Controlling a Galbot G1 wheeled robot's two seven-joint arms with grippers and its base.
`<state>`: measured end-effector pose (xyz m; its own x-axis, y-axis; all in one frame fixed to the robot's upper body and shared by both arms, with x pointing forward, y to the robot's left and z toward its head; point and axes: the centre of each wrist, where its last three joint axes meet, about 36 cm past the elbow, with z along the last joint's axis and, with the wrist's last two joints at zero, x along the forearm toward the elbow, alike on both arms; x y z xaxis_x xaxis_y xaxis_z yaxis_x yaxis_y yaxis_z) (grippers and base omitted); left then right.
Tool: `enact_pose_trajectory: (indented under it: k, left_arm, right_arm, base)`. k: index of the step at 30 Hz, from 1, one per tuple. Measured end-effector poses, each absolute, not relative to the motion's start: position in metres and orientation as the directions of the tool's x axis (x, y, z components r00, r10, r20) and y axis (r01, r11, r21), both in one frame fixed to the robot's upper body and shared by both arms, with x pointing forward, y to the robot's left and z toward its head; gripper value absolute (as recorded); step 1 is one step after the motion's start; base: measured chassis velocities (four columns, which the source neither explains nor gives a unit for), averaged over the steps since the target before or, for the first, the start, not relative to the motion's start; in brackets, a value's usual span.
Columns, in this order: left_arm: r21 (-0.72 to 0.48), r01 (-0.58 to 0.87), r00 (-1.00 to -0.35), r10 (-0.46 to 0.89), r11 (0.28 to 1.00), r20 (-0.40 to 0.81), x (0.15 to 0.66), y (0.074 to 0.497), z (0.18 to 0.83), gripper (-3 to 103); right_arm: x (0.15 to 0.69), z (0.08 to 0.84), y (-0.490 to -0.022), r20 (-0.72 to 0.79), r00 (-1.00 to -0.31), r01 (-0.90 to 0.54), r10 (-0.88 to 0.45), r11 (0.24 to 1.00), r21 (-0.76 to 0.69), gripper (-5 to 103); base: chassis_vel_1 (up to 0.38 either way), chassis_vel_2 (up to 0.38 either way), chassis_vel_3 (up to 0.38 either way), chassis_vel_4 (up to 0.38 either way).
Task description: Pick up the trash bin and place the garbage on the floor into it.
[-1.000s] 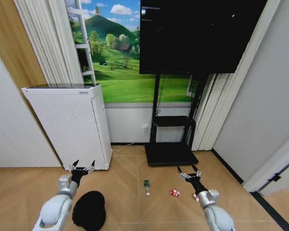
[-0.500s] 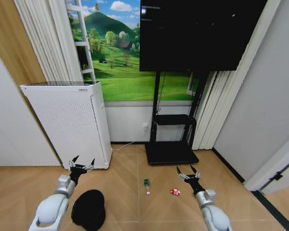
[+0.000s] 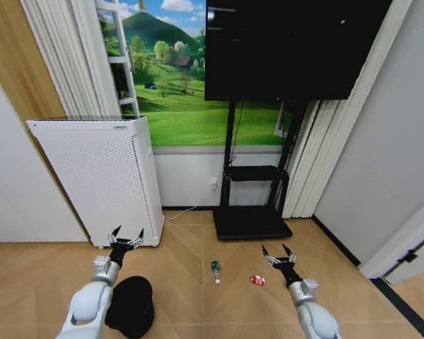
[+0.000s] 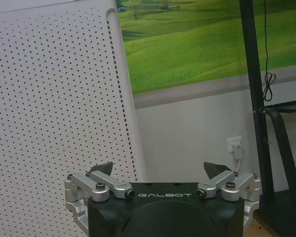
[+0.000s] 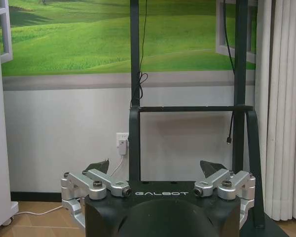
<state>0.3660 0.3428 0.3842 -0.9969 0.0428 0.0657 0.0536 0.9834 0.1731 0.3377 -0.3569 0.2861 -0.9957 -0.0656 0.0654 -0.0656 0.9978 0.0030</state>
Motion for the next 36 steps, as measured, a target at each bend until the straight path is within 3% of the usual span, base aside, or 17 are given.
enact_pose_trajectory:
  k: [36]
  left_arm:
    - [0.160, 0.047, -0.997, 0.036, 0.986, 0.074, 0.361, 0.335, 0.384, 100]
  right_arm:
    - [0.350, 0.291, -0.356, 0.039, -0.997, -0.067, -0.067, 0.998, 0.012, 100]
  base:
    - [0.000, 0.000, 0.000, 0.000]
